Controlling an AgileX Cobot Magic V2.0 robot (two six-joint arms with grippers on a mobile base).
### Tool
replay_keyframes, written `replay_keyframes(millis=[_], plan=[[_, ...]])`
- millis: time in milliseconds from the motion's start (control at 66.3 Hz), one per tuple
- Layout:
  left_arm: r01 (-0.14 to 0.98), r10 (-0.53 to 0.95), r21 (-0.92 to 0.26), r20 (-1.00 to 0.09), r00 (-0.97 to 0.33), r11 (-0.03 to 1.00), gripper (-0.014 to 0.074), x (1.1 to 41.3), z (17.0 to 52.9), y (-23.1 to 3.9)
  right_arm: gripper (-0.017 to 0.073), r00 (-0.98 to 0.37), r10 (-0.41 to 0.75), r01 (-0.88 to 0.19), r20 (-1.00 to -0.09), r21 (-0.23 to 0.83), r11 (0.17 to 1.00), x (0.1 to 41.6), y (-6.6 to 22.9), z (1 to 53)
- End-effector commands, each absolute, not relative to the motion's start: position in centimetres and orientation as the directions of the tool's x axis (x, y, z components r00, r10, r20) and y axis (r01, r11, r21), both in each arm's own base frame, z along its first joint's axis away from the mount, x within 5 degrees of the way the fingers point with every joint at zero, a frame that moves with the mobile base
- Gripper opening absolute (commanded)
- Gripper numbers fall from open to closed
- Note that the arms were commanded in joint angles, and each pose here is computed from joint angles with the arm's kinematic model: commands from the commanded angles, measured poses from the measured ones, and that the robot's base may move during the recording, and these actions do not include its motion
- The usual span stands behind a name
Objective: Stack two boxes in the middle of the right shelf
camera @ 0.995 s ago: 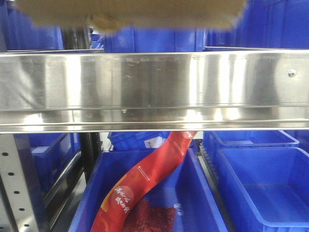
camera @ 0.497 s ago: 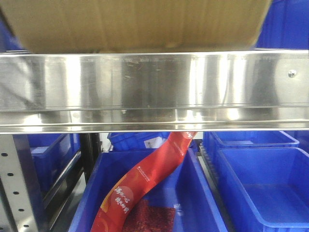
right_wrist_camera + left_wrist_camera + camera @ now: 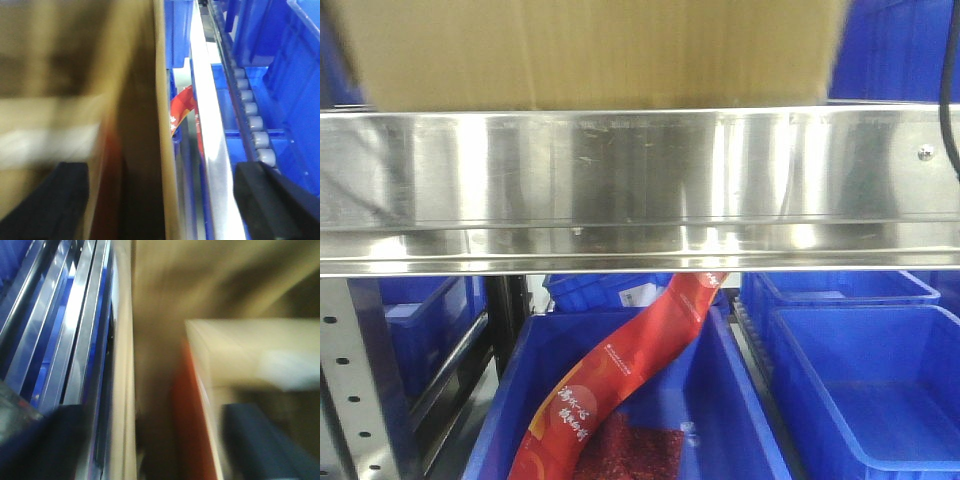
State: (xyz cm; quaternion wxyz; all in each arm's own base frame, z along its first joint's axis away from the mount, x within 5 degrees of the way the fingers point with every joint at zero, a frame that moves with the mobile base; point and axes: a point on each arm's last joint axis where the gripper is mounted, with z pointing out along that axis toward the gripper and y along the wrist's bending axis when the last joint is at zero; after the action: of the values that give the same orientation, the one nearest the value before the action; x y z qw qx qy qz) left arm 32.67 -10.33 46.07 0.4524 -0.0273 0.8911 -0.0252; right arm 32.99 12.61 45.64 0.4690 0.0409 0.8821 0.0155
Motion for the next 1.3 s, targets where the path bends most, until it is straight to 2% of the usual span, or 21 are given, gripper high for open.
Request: replay_keyframes(millis=[0, 136, 226, 301, 362, 422, 437, 452, 708, 919, 1130, 1281], plan=[[-0.01, -0.078, -0.088, -0.831, -0.55, 0.996, 0.0507, 32.5, 46.9, -10.3, 0.0486, -0.522, 0.081, 0.067, -0.849, 0.054, 0.996, 32.9, 12.2, 46.4], [-0.004, -0.084, -0.097, -0.845, -0.528, 0.995, 0.0476, 32.0, 47.6, -10.2, 0.0484, -0.498, 0.094, 0.067, -0.862, 0.07, 0.995, 31.8, 11.6, 47.5], [-0.003, -0.088, -0.102, -0.851, -0.518, 0.995, 0.0384, 31.5, 48.1, -10.0, 0.0415, -0.483, 0.102, 0.066, -0.87, 0.08, 0.995, 31.1, 11.3, 48.2], [0.0, -0.09, -0.105, -0.856, -0.51, 0.995, 0.0217, 31.4, 48.2, -9.9, 0.026, -0.477, 0.105, 0.065, -0.873, 0.084, 0.994, 30.9, 11.2, 48.5], [0.0, -0.09, -0.105, -0.856, -0.51, 0.995, 0.0077, 31.4, 48.2, -9.9, 0.0064, -0.477, 0.105, 0.065, -0.873, 0.084, 0.994, 30.9, 11.2, 48.5], [-0.001, -0.09, -0.104, -0.855, -0.511, 0.995, -0.0107, 31.4, 48.2, -9.9, -0.0093, -0.477, 0.105, 0.065, -0.873, 0.084, 0.994, 30.9, 11.2, 48.5], [-0.002, -0.09, -0.103, -0.853, -0.515, 0.995, -0.0109, 31.4, 48.2, -9.9, -0.015, -0.477, 0.105, 0.065, -0.873, 0.084, 0.994, 30.9, 11.2, 48.5], [-0.003, -0.089, -0.103, -0.852, -0.517, 0.995, -0.0109, 31.4, 48.2, -9.9, -0.0168, -0.477, 0.105, 0.065, -0.873, 0.084, 0.994, 30.9, 11.2, 48.5], [0.024, -0.092, -0.124, -0.838, -0.538, 0.992, -0.009, 30.3, 46.9, -9.9, -0.0169, -0.478, 0.003, 0.005, -0.879, 0.001, 1.0, 30.8, 11.3, 47.7], [0.143, -0.076, -0.146, -0.91, -0.408, 0.979, -0.0091, 26.4, 43.5, -9.0, -0.0169, -0.375, -0.038, -0.126, -0.926, 0.011, 0.992, 28.7, 11.2, 45.3], [0.239, -0.086, -0.159, -0.953, -0.289, 0.958, -0.0091, 21.8, 40.0, -7.9, -0.0169, -0.258, -0.062, -0.298, -0.964, 0.018, 0.954, 25.1, 10.9, 40.2], [0.293, -0.097, -0.162, -0.97, -0.223, 0.942, -0.0091, 18.4, 37.0, -6.9, -0.0169, -0.223, -0.058, -0.372, -0.973, 0.03, 0.928, 21.8, 10.1, 36.7]])
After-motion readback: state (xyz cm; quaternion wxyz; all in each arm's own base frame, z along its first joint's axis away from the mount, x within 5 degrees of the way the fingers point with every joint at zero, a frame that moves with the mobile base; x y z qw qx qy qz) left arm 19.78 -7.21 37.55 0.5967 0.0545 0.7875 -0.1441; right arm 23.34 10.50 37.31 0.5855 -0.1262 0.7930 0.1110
